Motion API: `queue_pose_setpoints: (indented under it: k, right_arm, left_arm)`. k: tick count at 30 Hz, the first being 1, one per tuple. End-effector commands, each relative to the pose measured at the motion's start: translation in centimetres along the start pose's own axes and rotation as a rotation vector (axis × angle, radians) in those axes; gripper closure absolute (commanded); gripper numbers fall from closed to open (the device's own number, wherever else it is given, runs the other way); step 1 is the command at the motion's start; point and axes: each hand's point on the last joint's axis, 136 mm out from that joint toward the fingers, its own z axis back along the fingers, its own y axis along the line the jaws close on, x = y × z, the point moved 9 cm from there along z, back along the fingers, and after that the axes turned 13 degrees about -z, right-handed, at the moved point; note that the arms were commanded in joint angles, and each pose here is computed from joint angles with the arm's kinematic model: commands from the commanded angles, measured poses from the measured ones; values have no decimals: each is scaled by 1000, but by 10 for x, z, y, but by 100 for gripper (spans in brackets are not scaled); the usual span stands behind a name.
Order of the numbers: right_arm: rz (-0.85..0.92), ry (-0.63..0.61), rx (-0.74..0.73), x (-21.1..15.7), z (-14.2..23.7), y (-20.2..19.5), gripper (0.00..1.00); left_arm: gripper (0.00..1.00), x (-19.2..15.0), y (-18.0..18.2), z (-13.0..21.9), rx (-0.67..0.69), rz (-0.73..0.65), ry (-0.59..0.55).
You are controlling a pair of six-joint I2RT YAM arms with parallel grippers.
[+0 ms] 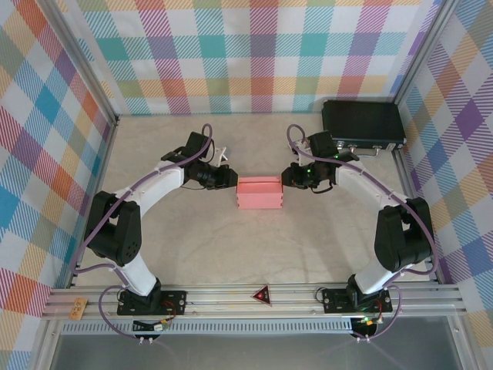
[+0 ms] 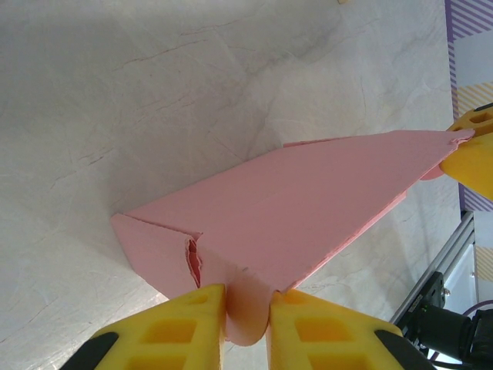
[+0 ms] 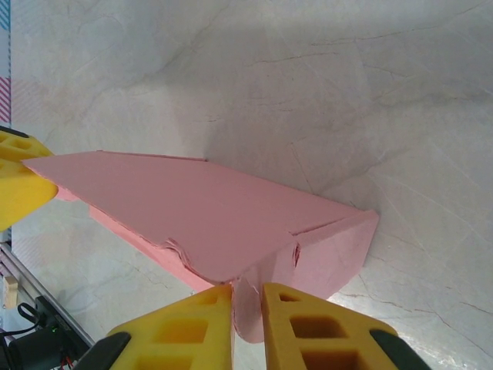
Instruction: Fold the paper box
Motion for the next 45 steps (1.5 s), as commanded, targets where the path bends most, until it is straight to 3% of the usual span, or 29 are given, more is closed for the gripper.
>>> queue_pose_setpoints:
  k: [1,45]
  right_arm:
    - [-2,23,34,0,-6,4,82]
    - [-12,43,52,3,-5,9,80]
  left_arm:
    - [80,-6,-7,1,-15,3,14]
    - [80,-16,-3,-7,45,-11,82]
